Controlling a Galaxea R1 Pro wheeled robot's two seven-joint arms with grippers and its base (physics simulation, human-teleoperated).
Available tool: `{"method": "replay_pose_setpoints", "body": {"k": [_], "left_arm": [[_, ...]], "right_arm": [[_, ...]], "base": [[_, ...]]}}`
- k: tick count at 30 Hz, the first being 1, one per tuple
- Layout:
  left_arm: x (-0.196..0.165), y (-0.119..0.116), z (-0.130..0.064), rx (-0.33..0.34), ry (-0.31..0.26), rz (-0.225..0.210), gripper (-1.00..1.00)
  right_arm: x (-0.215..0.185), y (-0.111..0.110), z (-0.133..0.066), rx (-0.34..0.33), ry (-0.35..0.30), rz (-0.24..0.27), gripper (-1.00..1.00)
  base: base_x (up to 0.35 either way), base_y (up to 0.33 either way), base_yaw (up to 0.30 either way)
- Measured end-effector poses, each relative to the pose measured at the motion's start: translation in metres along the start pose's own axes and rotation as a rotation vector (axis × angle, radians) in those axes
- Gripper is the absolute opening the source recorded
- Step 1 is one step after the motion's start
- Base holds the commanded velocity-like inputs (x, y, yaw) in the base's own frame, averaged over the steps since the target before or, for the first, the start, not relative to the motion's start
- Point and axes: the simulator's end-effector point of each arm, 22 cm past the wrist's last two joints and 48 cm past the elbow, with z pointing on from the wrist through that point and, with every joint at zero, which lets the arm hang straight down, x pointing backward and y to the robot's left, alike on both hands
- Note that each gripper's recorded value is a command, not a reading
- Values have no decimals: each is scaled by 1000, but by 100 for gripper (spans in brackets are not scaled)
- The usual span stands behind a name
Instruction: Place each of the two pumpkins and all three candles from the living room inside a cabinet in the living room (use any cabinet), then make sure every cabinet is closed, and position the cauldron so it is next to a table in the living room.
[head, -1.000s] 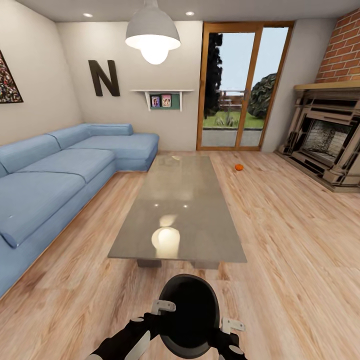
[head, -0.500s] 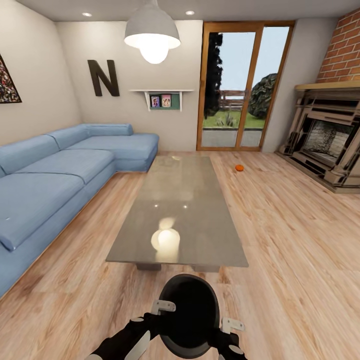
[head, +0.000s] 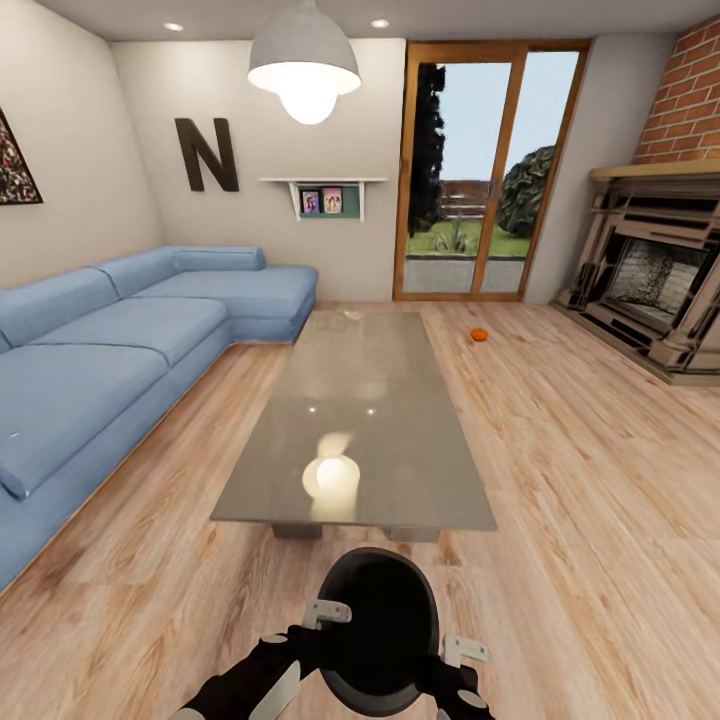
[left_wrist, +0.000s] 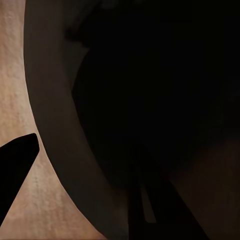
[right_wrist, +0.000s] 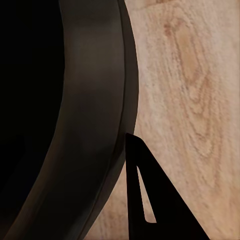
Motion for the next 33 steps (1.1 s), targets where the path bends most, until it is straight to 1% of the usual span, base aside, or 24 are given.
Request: {"method": "replay_pose_setpoints", "body": {"k": [33], "left_arm": [[49,13,52,0,-1,1,-100]], "right_arm": [[52,-11,49,0,-2,0,-100]], "base": [[0,0,0]]}}
